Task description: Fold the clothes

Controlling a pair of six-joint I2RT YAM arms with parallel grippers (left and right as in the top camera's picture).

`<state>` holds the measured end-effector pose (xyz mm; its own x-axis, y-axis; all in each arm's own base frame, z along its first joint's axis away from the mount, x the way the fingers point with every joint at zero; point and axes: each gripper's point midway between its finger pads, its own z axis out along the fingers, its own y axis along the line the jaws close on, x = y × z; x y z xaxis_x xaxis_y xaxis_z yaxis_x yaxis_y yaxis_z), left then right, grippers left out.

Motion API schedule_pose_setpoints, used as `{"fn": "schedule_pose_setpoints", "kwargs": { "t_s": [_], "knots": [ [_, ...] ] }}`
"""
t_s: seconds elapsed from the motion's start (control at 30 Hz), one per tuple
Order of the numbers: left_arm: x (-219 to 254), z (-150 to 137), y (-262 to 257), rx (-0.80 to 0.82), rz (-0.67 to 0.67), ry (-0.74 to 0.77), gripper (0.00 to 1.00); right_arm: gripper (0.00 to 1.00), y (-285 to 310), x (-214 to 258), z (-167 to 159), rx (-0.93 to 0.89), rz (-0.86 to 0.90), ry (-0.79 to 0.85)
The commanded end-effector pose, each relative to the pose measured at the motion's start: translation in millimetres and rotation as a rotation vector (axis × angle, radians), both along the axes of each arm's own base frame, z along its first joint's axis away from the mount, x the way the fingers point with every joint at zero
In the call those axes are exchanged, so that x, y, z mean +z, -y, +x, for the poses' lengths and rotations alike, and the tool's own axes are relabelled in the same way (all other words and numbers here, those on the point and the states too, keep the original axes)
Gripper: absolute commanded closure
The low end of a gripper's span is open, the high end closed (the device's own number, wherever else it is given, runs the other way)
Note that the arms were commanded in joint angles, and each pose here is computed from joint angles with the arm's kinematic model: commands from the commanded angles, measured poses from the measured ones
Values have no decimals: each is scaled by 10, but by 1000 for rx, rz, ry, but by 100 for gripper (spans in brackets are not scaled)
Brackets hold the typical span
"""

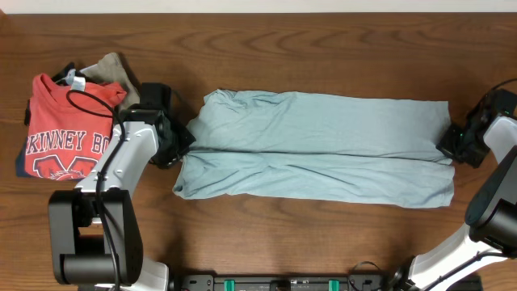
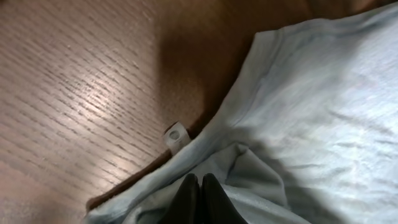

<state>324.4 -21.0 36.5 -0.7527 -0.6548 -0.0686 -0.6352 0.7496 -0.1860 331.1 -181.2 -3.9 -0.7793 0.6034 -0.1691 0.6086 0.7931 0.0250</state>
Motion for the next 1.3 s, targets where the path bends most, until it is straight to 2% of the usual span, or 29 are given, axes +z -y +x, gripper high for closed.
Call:
{"fn": "schedule_pose_setpoints", "kwargs": {
  "t_s": [0.0,0.07,0.13,0.2,0.3,0.37,0.4,0.5,0.67,0.8,0.97,1.13,1.27],
  "knots": [
    [96,76,-53,22,23,35,94,98,107,-188,-178,-50,-34,-86],
    [102,87,-19,-3,7,42,92,94,75,-187,-132,-45,-13,-64],
    [120,103,27,-37,-13,52,85,85,42,-162,-78,-39,11,-42],
    [180,140,55,-82,-20,71,83,78,23,-83,-11,-23,27,-16],
    [356,231,72,-145,-13,132,83,74,68,151,94,-19,9,25],
    [533,335,75,-190,2,203,75,70,85,354,183,-14,-3,68],
    [633,400,89,-222,11,247,63,67,79,479,246,-8,0,102],
    [861,566,167,-332,33,356,43,63,-29,816,427,33,34,218],
    [983,756,361,-472,43,451,34,59,-375,1228,556,166,63,330],
    [1040,954,476,-527,62,519,32,53,-662,1282,489,245,82,295],
    [1055,1242,645,-576,73,577,28,51,-983,1218,360,298,146,219],
    [907,1482,855,-629,68,571,28,51,-1160,1191,303,334,168,180],
    [738,1632,1071,-746,91,571,28,52,-1252,1180,274,353,179,161]
  ]
}}
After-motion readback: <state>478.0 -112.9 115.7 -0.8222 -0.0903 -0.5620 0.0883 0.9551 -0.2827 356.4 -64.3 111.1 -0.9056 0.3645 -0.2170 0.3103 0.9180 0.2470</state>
